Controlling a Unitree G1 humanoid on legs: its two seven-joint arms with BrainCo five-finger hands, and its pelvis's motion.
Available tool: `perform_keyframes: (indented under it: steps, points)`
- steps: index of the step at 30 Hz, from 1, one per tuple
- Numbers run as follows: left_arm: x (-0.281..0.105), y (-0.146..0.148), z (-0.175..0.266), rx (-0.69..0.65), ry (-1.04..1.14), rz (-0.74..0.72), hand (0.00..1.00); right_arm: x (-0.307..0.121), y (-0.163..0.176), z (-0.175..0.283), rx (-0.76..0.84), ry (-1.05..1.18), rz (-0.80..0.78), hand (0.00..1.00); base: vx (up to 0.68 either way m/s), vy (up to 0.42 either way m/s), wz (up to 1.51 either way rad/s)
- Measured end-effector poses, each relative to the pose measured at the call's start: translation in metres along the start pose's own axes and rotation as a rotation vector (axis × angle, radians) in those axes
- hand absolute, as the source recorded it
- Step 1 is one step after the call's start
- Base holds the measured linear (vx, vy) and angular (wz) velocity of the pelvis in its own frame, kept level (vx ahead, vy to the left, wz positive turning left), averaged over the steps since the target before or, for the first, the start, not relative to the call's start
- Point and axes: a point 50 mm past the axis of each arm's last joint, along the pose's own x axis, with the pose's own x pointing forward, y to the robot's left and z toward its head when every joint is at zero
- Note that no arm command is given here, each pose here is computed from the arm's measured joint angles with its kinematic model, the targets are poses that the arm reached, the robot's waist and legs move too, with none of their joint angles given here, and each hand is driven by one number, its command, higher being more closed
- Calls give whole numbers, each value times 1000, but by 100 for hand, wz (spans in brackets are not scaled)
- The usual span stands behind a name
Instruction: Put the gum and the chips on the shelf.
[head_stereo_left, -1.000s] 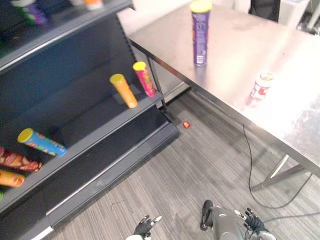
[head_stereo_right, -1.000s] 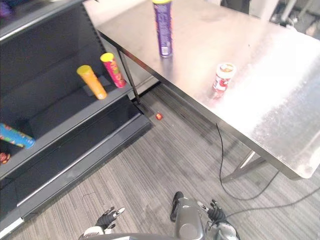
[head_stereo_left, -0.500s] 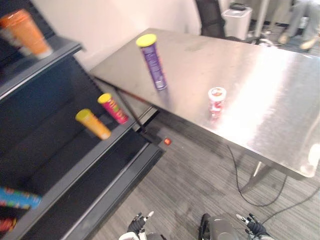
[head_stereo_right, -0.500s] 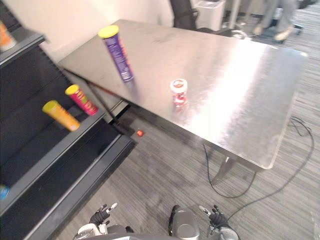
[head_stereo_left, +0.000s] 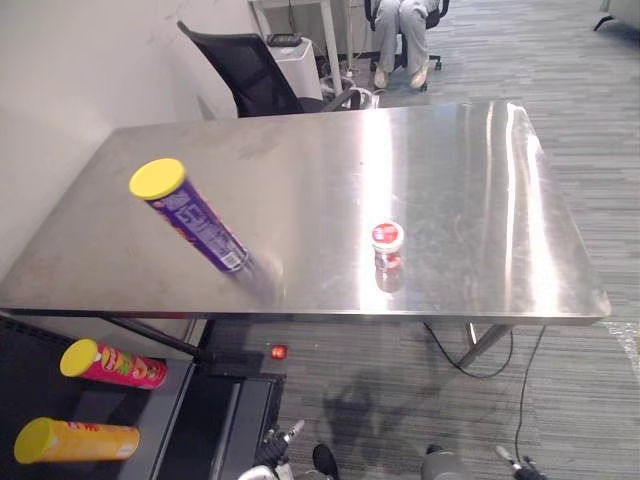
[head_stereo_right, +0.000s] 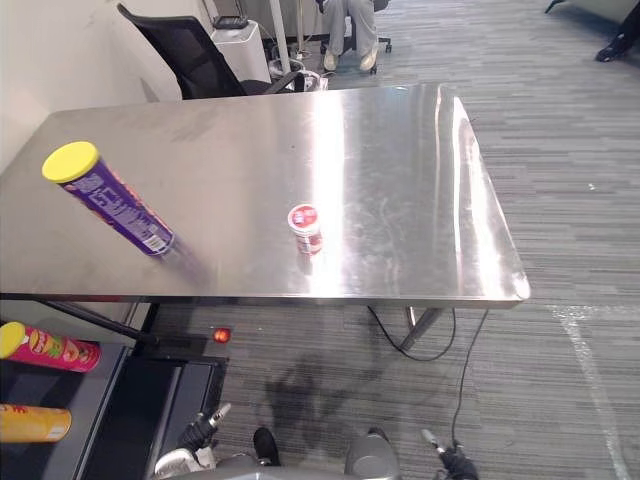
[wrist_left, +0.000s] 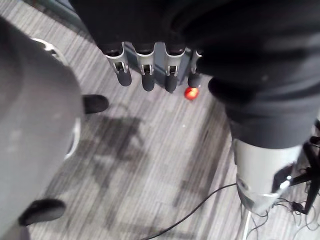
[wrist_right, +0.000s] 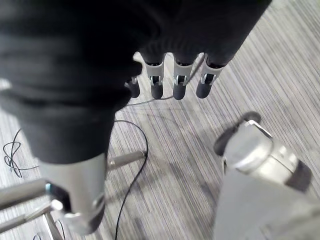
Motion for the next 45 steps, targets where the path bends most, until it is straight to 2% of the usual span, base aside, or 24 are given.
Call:
perform_keyframes:
  steps: [2, 8, 21, 24, 27, 30, 31, 33, 36, 39, 45]
  points:
    - [0, 3, 1, 39, 4, -3, 0, -2, 5, -11, 44, 21, 0, 0, 112, 312, -31]
    - [-1, -2, -3, 120, 16, -26, 0, -1, 5, -5, 76, 1, -11, 0, 23, 160, -55]
    - [-3, -6, -11, 113, 42, -44, 0, -1, -2, -3, 117, -6, -77, 0, -51, -70, -22]
    - [-3, -4, -11, 105, 41, -40, 0, -2, -14, 1, 189, -28, -129, 0, -5, -40, 4]
    - [-4, 1, -11, 76, 40, -17, 0, -4, -41, 15, 345, -94, -243, 0, 57, -28, -4]
    - [-3, 10, -7, 18, 23, 23, 0, -11, -87, 51, 517, -239, -406, 0, 76, -24, -5]
    - [-3, 10, -6, 15, 22, 25, 0, -12, -91, 55, 528, -255, -416, 0, 46, -38, -9]
    - [-3, 14, -5, -15, 15, 45, 0, -19, -106, 92, 560, -404, -460, 0, 16, -32, -14]
    - [-5, 17, -8, -50, 12, 66, 0, -44, -101, 171, 478, -736, -461, 0, -24, -32, -39]
    - [-5, 14, -5, -72, -16, 61, 0, -87, -81, 223, 305, -1042, -480, 0, -57, -41, -26]
    - [-5, 6, -4, -123, -33, 58, 0, -102, -69, 232, 258, -1141, -554, 0, -84, -66, -2]
